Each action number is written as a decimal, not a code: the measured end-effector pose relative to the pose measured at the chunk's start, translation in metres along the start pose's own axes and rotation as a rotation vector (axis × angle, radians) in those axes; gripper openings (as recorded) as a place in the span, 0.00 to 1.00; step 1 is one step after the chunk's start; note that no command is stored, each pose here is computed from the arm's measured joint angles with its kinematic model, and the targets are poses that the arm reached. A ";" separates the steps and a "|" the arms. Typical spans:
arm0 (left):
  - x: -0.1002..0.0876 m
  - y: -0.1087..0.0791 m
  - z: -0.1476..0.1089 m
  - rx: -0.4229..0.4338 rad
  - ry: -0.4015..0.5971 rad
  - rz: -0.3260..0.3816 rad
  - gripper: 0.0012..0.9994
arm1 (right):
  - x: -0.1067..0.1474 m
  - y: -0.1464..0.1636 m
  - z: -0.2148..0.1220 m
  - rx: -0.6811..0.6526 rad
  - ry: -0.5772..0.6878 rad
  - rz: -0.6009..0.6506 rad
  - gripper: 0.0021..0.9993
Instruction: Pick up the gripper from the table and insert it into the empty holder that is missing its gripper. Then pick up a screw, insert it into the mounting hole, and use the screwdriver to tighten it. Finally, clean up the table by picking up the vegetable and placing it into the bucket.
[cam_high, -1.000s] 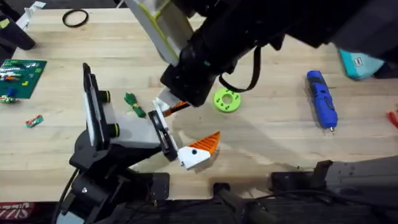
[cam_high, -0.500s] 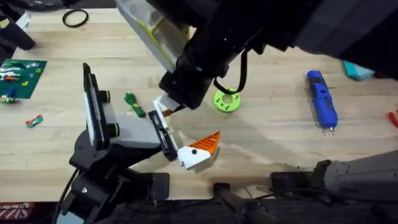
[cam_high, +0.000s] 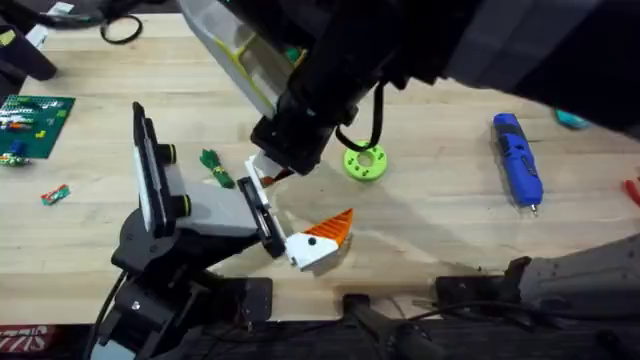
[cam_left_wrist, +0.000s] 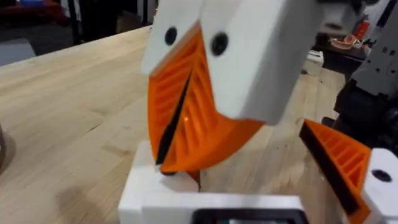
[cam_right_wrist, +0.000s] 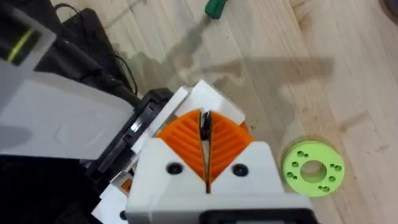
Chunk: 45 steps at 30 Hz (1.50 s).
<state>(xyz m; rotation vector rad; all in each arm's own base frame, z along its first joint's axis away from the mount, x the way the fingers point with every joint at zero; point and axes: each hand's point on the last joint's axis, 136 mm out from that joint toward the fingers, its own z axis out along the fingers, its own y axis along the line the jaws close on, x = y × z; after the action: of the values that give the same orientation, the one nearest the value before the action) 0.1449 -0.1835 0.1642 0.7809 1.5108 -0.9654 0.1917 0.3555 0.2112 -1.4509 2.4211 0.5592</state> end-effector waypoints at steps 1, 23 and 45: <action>0.000 0.001 0.000 -0.004 0.000 -0.005 0.98 | -0.001 0.000 0.001 0.000 0.000 0.000 0.00; 0.000 0.001 0.000 -0.004 0.001 -0.009 0.98 | -0.007 -0.001 0.004 0.001 -0.019 -0.004 0.00; 0.001 0.000 0.000 -0.001 0.002 -0.010 0.98 | -0.007 -0.005 0.004 0.034 -0.015 -0.013 0.00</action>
<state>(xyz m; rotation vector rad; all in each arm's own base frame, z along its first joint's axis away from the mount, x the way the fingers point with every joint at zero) 0.1451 -0.1833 0.1636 0.7746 1.5181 -0.9712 0.1993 0.3604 0.2092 -1.4422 2.3962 0.5218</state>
